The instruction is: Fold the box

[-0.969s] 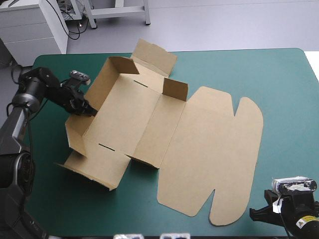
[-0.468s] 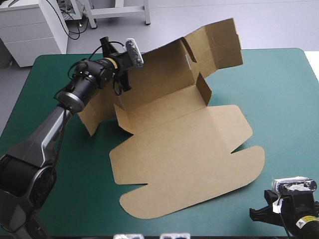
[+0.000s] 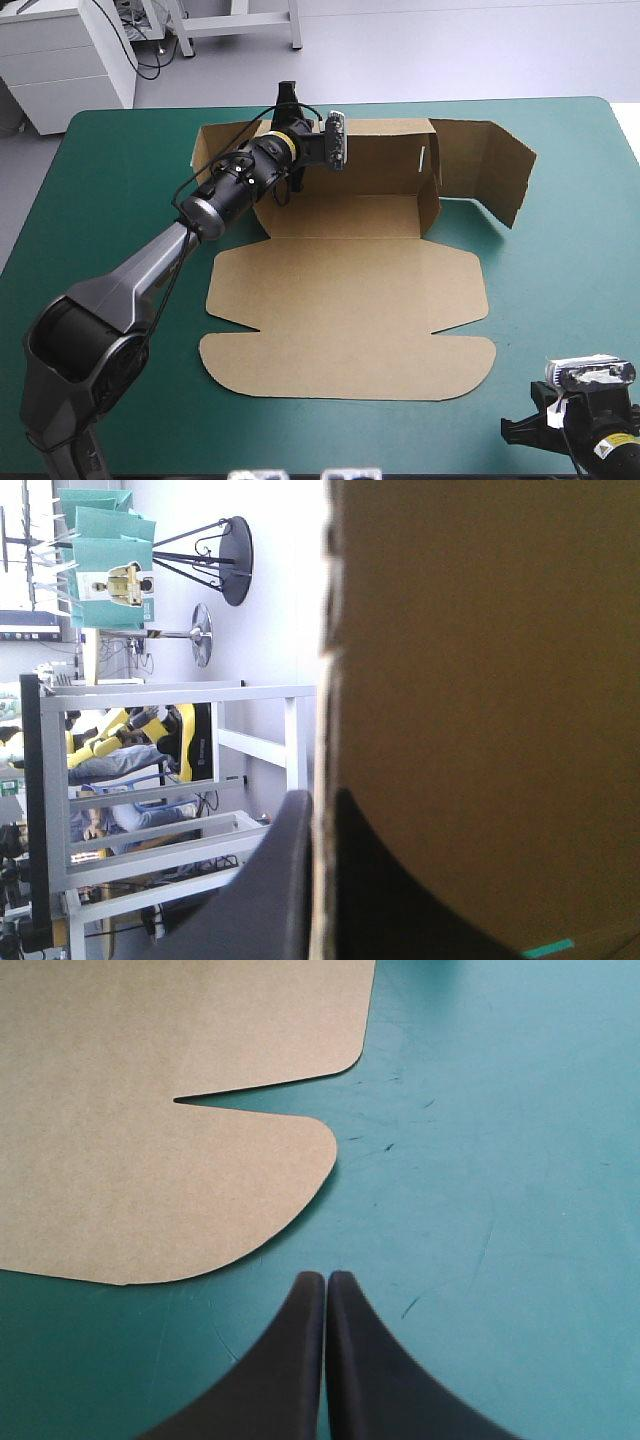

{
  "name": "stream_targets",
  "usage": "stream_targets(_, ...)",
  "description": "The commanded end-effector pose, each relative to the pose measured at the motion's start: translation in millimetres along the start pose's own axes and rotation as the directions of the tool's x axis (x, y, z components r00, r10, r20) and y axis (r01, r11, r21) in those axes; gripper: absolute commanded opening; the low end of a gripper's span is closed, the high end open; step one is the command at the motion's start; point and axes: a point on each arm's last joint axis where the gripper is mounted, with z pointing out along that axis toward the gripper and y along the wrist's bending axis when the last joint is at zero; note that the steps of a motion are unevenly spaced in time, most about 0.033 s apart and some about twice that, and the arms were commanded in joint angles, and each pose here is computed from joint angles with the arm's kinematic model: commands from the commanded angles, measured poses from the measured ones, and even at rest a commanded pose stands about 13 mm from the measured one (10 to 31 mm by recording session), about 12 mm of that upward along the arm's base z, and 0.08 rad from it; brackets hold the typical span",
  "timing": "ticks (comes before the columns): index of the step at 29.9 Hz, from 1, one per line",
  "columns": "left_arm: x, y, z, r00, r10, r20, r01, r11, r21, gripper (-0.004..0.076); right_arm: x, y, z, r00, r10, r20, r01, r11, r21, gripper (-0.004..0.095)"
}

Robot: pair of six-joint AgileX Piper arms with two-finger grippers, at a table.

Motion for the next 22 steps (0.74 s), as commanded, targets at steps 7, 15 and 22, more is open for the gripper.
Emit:
stream_targets(7,-5,29,-14,0.999,0.044,0.01,-0.042,0.985,-0.165,-0.0008,-11,3,-4,0.997,0.019,0.077,-0.017,0.999,-0.028,-0.0004)
stream_targets(15,-3,29,-13,1.0,-0.02,-0.002,0.019,0.985,-0.174,-0.0008,-29,3,-11,0.995,0.002,0.1,0.002,0.999,-0.035,-0.0004)
stream_targets(22,-2,29,-13,1.0,0.003,-0.012,-0.006,0.984,-0.18,-0.0008,-109,-4,-20,0.99,0.011,0.142,-0.005,0.999,-0.042,-0.0004)
